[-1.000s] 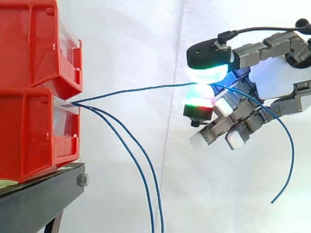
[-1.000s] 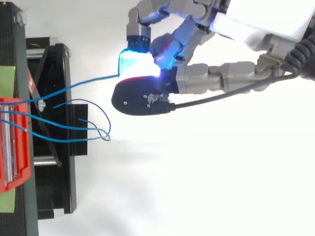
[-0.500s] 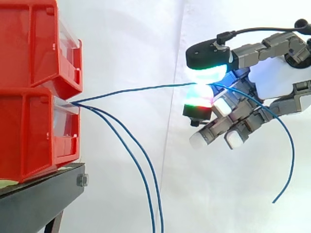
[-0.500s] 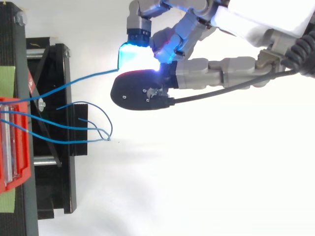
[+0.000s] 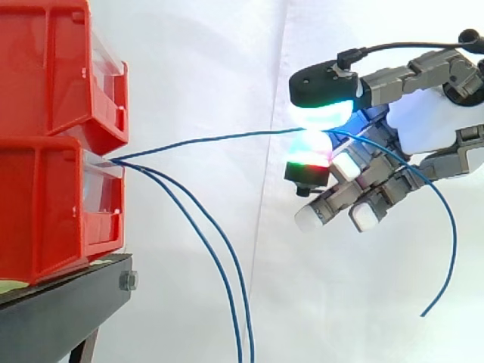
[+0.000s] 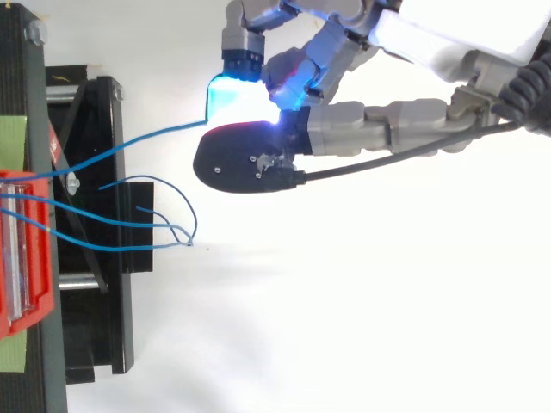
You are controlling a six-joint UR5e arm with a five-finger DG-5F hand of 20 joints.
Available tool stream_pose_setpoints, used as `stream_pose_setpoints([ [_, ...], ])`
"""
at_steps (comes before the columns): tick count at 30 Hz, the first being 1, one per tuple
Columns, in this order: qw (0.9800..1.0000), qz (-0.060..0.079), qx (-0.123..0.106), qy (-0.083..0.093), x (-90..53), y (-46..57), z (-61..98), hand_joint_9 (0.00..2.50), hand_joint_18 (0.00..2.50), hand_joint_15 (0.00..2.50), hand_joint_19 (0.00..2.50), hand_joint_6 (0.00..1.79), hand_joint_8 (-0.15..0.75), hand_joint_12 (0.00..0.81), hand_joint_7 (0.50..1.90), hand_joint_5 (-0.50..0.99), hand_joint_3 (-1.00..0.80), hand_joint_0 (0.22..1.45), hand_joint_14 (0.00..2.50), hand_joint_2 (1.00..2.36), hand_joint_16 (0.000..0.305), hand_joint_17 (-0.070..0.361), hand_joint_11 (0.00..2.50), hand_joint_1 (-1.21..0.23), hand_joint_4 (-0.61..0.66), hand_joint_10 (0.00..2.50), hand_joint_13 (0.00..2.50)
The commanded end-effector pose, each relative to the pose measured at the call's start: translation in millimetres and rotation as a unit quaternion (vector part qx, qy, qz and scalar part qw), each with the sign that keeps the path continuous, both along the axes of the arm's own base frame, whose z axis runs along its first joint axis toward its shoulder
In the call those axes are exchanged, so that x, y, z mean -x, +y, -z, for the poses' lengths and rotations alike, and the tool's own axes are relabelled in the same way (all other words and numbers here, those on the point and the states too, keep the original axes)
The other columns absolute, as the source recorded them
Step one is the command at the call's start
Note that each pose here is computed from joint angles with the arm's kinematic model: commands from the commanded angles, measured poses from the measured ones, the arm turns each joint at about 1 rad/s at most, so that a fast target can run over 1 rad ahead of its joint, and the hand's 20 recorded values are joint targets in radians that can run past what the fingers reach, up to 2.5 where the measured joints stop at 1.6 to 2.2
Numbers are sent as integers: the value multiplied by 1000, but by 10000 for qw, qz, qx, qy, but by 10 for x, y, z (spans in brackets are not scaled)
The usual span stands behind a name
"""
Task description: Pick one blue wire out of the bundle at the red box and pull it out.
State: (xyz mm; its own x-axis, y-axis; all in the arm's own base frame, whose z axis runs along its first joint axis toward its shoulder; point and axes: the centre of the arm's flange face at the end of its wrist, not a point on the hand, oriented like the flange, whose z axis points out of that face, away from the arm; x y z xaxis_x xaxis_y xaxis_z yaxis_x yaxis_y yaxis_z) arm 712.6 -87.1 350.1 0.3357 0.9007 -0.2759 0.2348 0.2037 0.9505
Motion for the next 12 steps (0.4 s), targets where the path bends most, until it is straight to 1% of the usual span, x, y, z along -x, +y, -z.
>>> stream_pose_setpoints([
  [1, 10000, -5, 1, 3, 0, 7, 3, 1128, 926, 253, 465, 839, 429, 460, 1283, -56, -68, 578, 8, 1027, 63, 141, 510, -769, 251, 16, 705],
  [12, 10000, 3, -1, -4, 4, -4, -7, 1112, 904, 254, 472, 840, 426, 456, 1288, -58, -71, 577, 8, 1027, 62, 139, 517, -760, 249, 15, 693],
])
